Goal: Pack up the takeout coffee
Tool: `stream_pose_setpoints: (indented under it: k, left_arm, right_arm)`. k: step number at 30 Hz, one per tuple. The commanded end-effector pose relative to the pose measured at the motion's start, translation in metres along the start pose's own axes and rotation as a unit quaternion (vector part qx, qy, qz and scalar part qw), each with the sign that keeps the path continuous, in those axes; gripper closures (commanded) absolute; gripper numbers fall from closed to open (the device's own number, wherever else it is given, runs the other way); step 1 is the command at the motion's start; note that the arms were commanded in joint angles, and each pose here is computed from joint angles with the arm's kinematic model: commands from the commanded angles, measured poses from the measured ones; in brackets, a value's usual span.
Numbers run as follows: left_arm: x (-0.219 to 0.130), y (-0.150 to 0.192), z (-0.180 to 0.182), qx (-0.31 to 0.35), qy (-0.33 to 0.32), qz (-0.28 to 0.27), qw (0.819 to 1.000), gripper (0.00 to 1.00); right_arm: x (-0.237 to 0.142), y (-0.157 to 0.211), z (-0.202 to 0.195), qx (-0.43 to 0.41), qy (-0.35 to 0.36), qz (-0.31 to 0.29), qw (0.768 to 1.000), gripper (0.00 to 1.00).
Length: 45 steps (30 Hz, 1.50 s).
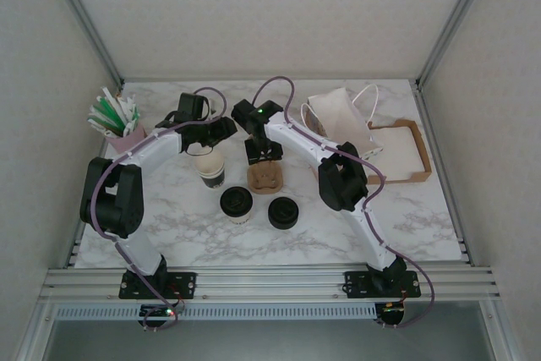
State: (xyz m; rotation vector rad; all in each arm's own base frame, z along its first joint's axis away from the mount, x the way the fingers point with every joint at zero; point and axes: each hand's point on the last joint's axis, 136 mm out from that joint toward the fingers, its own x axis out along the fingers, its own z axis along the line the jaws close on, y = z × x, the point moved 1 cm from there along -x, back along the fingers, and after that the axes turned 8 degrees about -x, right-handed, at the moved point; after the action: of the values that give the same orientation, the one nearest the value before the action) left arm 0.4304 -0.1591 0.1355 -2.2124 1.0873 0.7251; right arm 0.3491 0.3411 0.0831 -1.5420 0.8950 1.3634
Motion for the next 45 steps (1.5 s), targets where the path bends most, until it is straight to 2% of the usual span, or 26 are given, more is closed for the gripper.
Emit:
stream_pose_setpoints:
  k: [1, 10, 14, 25, 32, 45]
  left_arm:
    - [-0.003, 0.003, -0.006, 0.014, 0.012, 0.001, 1.000, 0.59]
    - [-0.003, 0.006, -0.006, 0.015, 0.016, 0.005, 1.000, 0.59]
    - [-0.003, 0.007, -0.007, 0.014, 0.019, 0.008, 1.000, 0.59]
    - [0.002, 0.014, -0.002, 0.013, 0.025, 0.021, 0.999, 0.72]
    - [0.004, 0.015, -0.004, 0.014, 0.030, 0.027, 0.999, 0.75]
    - [0.000, 0.011, -0.012, 0.016, 0.043, 0.027, 0.999, 0.75]
  right_arm:
    - [0.005, 0.002, -0.004, 0.010, 0.008, 0.015, 1.000, 0.50]
    - [0.010, 0.004, -0.006, 0.011, 0.017, 0.019, 1.000, 0.50]
    - [0.005, 0.002, -0.007, 0.012, 0.017, 0.011, 1.000, 0.57]
    - [-0.011, -0.006, -0.009, 0.001, 0.015, -0.019, 1.000, 0.66]
    - [-0.021, -0.009, -0.010, -0.008, 0.012, -0.036, 0.999, 0.66]
    - [-0.026, -0.009, -0.010, -0.020, 0.001, -0.048, 0.999, 0.63]
